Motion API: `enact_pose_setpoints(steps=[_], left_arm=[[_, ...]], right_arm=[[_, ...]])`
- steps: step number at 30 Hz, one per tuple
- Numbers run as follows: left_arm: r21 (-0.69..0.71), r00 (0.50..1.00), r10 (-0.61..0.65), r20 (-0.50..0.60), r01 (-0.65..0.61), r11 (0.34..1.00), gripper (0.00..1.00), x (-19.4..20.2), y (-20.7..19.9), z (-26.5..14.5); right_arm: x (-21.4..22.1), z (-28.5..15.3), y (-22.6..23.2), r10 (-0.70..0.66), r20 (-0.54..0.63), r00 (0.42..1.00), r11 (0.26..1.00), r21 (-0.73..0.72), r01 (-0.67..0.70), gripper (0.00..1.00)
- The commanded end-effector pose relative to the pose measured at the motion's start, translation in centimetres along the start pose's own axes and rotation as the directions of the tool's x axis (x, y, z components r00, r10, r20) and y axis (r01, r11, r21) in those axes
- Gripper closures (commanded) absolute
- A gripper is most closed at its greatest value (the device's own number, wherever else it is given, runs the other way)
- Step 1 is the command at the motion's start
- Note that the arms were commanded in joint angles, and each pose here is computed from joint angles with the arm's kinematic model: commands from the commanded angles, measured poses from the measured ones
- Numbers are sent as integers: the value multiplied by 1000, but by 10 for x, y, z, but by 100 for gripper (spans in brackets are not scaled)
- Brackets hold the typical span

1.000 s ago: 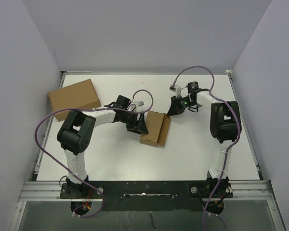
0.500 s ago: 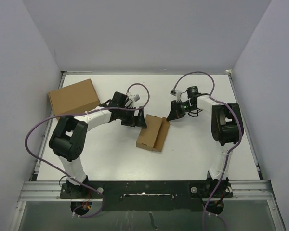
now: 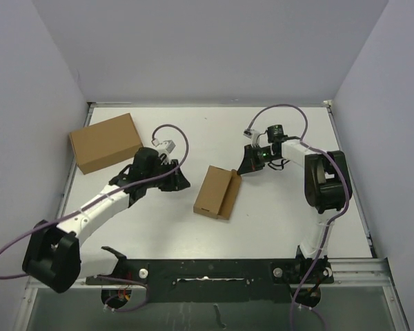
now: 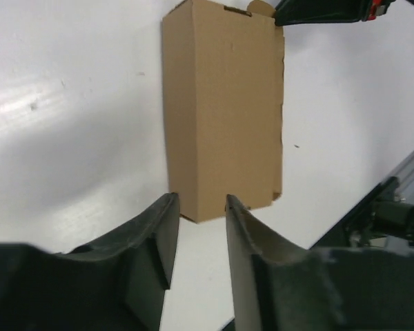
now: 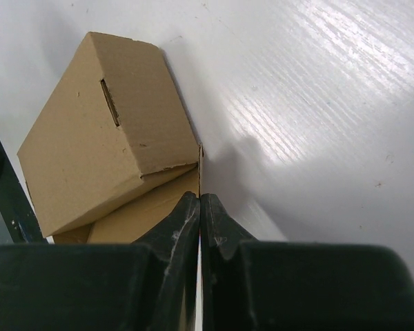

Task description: Fold the paper box

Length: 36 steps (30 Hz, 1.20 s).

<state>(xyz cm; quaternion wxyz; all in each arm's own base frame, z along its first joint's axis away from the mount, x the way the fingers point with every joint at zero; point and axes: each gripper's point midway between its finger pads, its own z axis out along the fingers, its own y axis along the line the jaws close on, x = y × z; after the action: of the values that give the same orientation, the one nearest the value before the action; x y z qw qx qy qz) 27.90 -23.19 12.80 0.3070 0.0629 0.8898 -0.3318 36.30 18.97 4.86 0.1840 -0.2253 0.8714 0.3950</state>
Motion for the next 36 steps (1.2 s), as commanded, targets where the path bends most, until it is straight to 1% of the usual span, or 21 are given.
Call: enact_pose_setpoints(steps=[1, 4, 5, 9, 12, 15, 19, 23, 28, 36], left_arm=[[19, 992, -119, 27, 119, 993, 79, 10, -17, -30], [-20, 984, -157, -89, 156, 988, 89, 48, -15, -38], [-29, 978, -169, -121, 167, 986, 91, 59, -15, -38], [-37, 959, -190, -211, 187, 982, 92, 100, -21, -26], [-35, 951, -209, -228, 206, 978, 92, 113, -19, -7], [-23, 954, -207, -215, 207, 978, 92, 111, -18, 12], [-9, 964, -186, -187, 188, 982, 91, 95, -22, 33], [-28, 966, -179, -189, 177, 984, 91, 89, -20, 46], [-45, 968, -170, -183, 164, 985, 91, 82, -12, 51], [-47, 974, -143, -175, 137, 990, 90, 63, 0, 54]], right_arm=[[-17, -8, 15, -46, 52, 998, 999, 0, 46, 100], [-17, -8, 15, -46, 51, 998, 999, 0, 46, 100], [-18, -8, 15, -45, 52, 998, 999, 4, 45, 100], [-17, -8, 14, -38, 54, 998, 999, 8, 38, 100], [-14, -8, 14, -28, 52, 998, 1000, 6, 28, 100], [-12, -9, 14, -20, 56, 998, 1000, 5, 20, 100], [-9, -11, 16, 0, 70, 998, 1000, 11, 0, 100], [-9, -15, 17, 27, 100, 995, 999, 29, -30, 100], [-6, -18, 16, 76, 130, 989, 994, 64, -85, 100], [6, -17, 15, 169, 129, 977, 980, 84, -181, 100]])
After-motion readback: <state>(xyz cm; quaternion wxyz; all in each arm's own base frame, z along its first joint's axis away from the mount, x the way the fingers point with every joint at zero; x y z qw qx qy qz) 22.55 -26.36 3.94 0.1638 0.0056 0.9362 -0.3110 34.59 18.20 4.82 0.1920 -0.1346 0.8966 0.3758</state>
